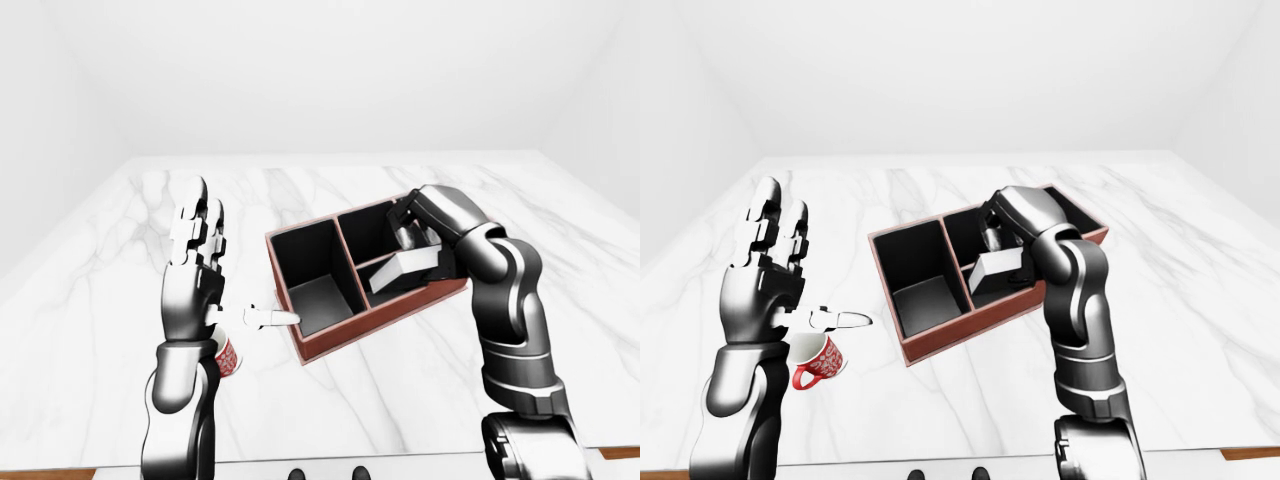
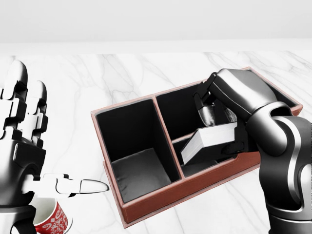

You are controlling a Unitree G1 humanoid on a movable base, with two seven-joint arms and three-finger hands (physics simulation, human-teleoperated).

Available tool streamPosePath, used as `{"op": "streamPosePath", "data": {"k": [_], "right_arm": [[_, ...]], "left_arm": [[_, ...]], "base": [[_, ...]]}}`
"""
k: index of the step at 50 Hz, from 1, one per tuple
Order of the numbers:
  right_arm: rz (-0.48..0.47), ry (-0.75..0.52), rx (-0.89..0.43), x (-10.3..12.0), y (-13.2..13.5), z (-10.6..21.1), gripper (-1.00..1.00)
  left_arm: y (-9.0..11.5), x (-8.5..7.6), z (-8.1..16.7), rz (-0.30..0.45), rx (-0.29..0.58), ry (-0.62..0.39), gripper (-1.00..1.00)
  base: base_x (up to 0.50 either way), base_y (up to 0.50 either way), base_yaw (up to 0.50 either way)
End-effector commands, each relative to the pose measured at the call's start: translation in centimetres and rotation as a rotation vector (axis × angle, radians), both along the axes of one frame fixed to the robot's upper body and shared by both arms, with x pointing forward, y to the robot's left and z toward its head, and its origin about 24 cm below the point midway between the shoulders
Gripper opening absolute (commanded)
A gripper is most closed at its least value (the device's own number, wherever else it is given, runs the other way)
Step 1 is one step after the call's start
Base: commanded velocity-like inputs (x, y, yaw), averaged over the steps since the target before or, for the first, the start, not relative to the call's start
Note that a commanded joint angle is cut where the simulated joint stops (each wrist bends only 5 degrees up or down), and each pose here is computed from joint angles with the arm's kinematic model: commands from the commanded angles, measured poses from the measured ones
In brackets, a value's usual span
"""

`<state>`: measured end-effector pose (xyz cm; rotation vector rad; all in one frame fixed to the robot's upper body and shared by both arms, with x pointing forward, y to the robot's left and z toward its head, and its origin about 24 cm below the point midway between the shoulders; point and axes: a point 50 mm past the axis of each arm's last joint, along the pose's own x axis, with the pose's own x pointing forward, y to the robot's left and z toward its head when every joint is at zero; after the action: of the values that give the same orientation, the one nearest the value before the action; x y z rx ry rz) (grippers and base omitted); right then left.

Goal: Pick up the book and place it in the back compartment of the caddy.

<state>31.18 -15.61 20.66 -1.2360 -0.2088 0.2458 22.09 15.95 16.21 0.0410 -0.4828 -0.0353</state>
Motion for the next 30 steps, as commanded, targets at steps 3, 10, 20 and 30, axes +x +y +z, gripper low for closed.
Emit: {"op": "streamPosePath", "data": {"k": [3, 10, 20, 30], "right_arm": [[-0.013, -0.001, -0.004, 0.42, -0.03, 0.08, -1.00], [-0.014, 0.000, -0.001, 0.50, -0.01, 0.02, -1.00], [-0.012, 0.004, 0.011, 0.75, 0.31, -0.46, -1.00], [-0.016, 0.008, 0.013, 1.03, 0.32, -0.56, -1.00]], "left_arm": [[0.02, 0.11, -0.12, 0.000, 0.000, 0.006, 1.00], [-0.01, 0.02, 0.00, 0.000, 0.000, 0.000, 1.00], [-0.03, 0.03, -0.10, -0.001, 0.000, 0.005, 1.00], [-0.07, 0.11, -0.26, -0.002, 0.001, 0.012, 1.00]], "base": [[0.00, 0.00, 0.00], [0.00, 0.00, 0.00], [0.00, 0.00, 0.00], [0.00, 0.00, 0.00]]}}
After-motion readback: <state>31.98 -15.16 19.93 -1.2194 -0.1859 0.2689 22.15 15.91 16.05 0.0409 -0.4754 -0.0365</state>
